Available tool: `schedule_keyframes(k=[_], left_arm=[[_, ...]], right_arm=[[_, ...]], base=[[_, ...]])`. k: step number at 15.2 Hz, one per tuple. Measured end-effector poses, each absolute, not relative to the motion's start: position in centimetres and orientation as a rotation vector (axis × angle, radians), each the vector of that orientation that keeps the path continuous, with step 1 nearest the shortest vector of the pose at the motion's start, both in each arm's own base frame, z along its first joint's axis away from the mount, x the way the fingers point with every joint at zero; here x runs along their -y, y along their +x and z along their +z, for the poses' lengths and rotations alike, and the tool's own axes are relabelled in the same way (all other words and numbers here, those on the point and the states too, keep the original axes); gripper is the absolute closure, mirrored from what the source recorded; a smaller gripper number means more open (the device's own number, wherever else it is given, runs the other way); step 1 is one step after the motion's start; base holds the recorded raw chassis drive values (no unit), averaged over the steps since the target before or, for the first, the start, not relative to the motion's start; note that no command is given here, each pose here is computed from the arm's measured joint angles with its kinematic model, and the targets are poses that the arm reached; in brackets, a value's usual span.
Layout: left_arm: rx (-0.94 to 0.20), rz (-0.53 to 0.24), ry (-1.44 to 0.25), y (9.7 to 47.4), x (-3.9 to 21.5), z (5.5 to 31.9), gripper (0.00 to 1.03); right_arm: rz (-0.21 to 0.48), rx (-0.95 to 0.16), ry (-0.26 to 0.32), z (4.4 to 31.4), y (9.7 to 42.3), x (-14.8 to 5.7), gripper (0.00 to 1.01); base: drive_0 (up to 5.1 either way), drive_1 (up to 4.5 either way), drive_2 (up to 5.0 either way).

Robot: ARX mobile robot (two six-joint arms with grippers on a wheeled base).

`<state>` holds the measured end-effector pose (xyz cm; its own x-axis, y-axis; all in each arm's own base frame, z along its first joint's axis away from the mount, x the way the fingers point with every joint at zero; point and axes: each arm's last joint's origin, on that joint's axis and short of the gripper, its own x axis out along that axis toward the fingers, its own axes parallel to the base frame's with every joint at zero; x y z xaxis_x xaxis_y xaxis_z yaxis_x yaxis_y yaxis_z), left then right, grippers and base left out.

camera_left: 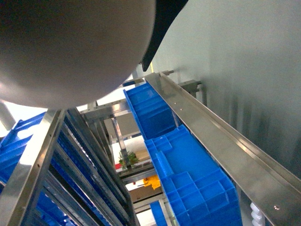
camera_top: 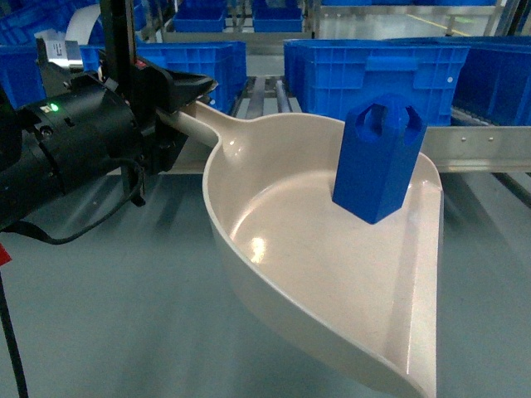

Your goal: Place part in tray to right shelf

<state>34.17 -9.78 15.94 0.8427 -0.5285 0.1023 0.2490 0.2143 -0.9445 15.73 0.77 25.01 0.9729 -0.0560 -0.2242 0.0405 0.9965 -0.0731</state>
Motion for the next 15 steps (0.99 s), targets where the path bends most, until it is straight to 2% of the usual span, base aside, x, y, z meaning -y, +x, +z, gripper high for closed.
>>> schedule_keyframes(k=[15], left_arm=[[-0.258,-0.547,-1.244,34.19,9.72,15.97,0.91]], right_arm=[[-0.049,-0.229,-0.068,25.00,15.72,-0.77,0.03]], base=[[0.2,4.50,-4.2]])
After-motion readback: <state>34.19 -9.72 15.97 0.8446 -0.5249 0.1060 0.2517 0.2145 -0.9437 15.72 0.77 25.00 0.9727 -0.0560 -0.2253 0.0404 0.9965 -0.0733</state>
